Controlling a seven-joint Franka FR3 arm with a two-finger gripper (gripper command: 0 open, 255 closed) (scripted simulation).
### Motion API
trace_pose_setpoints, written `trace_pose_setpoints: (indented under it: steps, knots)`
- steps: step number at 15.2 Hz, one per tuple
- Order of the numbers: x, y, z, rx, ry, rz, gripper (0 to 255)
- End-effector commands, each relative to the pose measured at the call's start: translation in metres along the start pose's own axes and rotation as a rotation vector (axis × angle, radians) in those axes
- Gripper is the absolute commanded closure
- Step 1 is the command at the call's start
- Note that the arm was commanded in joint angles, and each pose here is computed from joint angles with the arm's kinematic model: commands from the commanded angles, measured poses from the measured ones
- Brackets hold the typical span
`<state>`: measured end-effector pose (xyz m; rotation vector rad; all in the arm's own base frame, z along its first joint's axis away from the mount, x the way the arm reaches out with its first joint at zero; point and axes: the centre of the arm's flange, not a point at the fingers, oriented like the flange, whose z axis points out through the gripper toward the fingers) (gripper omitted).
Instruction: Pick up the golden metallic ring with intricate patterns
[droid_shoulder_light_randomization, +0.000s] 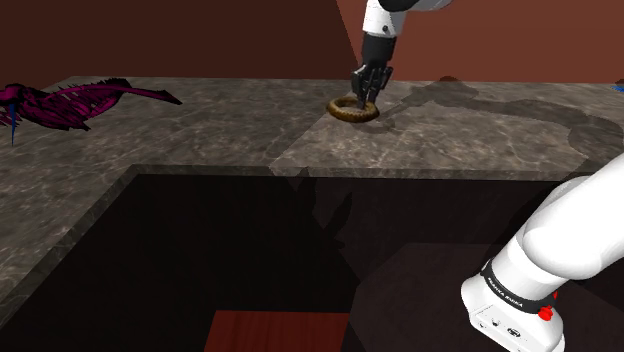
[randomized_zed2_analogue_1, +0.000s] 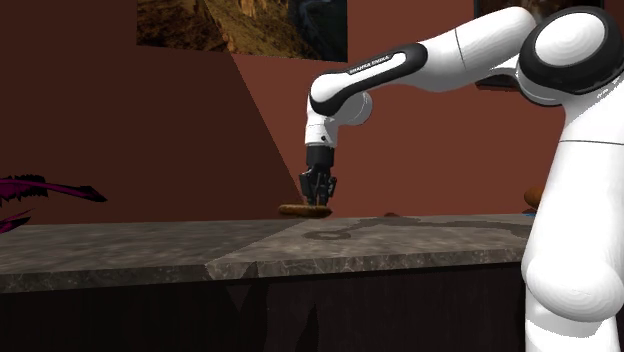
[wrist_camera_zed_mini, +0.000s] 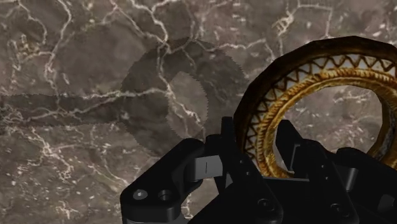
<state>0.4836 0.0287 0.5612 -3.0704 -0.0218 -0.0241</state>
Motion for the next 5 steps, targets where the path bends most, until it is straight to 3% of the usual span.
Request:
trace_pose_setpoints:
  steps: [1,5]
  knots:
    - [0.000,-0.002,-0.011,0.000,0.000,0.000,255]
    - [0.000,-0.003,-0.023,0.000,0.000,0.000,255]
